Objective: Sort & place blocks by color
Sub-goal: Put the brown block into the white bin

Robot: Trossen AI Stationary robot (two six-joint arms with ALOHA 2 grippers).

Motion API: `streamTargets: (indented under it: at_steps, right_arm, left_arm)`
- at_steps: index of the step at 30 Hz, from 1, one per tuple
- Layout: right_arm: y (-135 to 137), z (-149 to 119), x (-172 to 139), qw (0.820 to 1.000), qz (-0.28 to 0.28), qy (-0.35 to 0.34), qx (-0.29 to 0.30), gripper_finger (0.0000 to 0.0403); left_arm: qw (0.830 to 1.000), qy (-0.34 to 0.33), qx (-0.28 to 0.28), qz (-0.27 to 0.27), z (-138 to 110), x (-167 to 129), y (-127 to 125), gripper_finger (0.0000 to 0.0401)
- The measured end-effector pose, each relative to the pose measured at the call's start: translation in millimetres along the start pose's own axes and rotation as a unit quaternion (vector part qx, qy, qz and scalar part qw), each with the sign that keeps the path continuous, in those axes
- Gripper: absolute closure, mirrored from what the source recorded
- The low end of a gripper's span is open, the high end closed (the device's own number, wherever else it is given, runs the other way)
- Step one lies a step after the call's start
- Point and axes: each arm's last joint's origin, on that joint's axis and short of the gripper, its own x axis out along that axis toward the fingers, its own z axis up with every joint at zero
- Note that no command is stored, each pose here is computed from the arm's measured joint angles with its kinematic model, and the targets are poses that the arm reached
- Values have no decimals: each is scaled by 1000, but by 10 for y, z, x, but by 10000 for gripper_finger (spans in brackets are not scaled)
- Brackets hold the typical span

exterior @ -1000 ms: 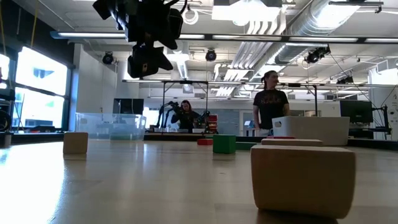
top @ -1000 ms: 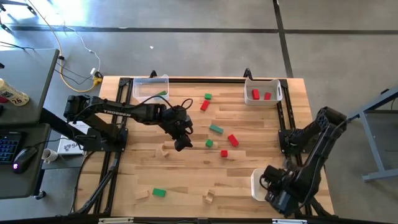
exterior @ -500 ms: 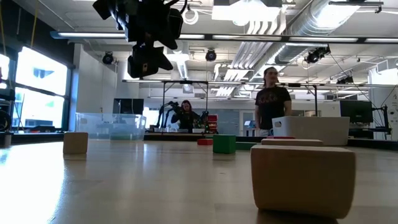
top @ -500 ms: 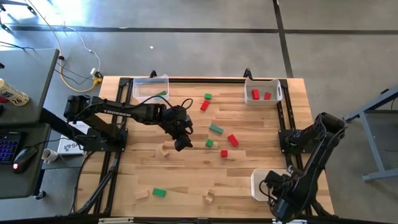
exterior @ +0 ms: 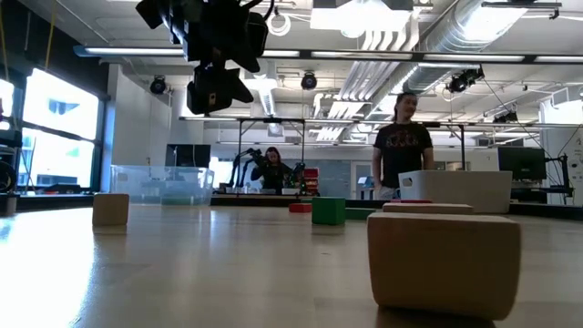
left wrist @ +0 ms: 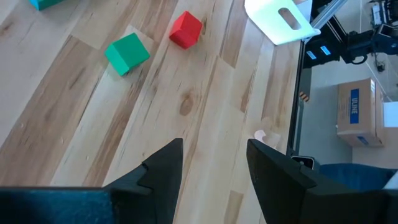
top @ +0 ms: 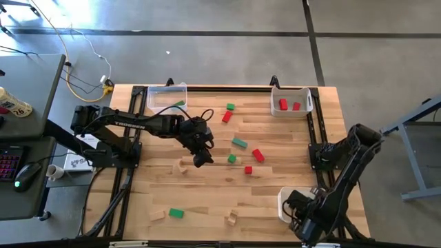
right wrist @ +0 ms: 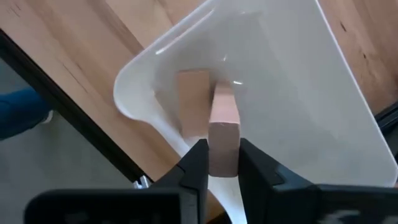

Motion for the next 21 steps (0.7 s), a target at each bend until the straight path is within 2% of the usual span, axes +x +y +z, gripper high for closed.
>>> streamTargets:
  at_steps: [4, 8, 16, 21]
  right_arm:
    - [-4, 20, 1, 1000, -3, -2, 2, 356]
    - [-5, 22, 0, 1000, -3, -4, 2, 342]
    - [-37, 65, -68, 997, 16, -74, 21, 356]
    - [-72, 57, -90, 998, 6, -53, 19, 345]
  left_arm:
    - [1000, 0, 0, 0, 0, 0, 0, 233]
    - [1000, 0, 0, 0, 0, 0, 0, 233]
    - [1000, 1, 0, 0, -2, 1, -1, 233]
    - [1000, 1, 0, 0, -3, 1, -1, 233]
